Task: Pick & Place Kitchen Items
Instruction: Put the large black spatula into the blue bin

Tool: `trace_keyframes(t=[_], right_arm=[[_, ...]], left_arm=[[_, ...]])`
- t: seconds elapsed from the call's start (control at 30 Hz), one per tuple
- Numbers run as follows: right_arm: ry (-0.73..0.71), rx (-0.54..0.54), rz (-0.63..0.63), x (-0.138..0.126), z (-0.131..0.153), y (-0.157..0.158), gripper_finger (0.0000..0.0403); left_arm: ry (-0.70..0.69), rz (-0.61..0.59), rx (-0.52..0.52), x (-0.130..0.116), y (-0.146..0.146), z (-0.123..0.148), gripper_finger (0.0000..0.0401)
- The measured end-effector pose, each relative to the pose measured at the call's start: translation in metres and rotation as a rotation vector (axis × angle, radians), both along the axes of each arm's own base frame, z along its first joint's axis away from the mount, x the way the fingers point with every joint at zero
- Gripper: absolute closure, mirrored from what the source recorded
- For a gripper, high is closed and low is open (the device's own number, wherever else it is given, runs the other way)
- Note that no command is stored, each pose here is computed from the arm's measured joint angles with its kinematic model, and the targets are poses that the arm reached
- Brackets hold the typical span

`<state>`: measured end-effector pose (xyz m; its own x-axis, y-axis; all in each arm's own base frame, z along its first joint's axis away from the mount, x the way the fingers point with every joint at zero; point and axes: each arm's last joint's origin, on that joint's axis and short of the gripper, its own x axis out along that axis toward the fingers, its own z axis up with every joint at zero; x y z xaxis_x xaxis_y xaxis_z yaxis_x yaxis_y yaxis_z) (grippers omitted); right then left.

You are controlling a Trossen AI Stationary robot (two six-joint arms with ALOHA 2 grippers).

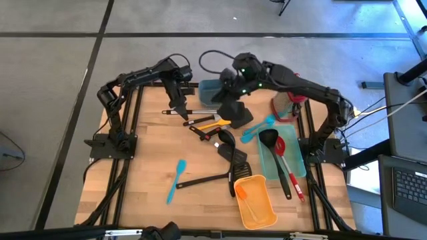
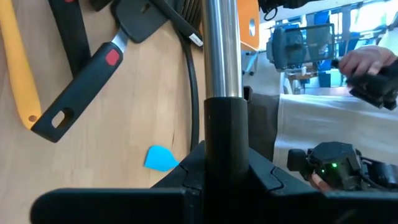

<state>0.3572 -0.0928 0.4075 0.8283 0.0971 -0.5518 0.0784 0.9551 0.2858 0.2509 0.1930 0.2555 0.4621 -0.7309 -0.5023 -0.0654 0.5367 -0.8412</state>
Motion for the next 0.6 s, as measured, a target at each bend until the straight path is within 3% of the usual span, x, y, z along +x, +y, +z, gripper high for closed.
trace_keyframes(t=[0.13, 0.27, 0.37, 0.43, 0.6], right_arm=[[0.036, -0.186, -0.188, -0.003, 0.006, -0.004, 0.0341], [0.025, -0.257, -0.313, -0.004, 0.010, -0.008, 0.0339], [0.040, -0.224, -0.435, -0.005, 0.009, -0.011, 0.0339], [0.036, -0.205, -0.439, -0.006, 0.009, -0.011, 0.0339], [0.072, -0.190, -0.305, -0.005, 0.004, -0.008, 0.0337]], left_arm=[[0.000, 0.000, 0.000, 0.000, 0.000, 0.000, 0.0355], [0.001, 0.000, 0.001, 0.000, 0.000, 0.000, 0.0355], [0.001, -0.001, 0.005, 0.000, 0.000, 0.000, 0.0355], [-0.004, -0.001, 0.009, 0.001, 0.001, 0.000, 0.0355], [-0.008, -0.001, 0.013, 0.001, 0.001, -0.001, 0.0355]])
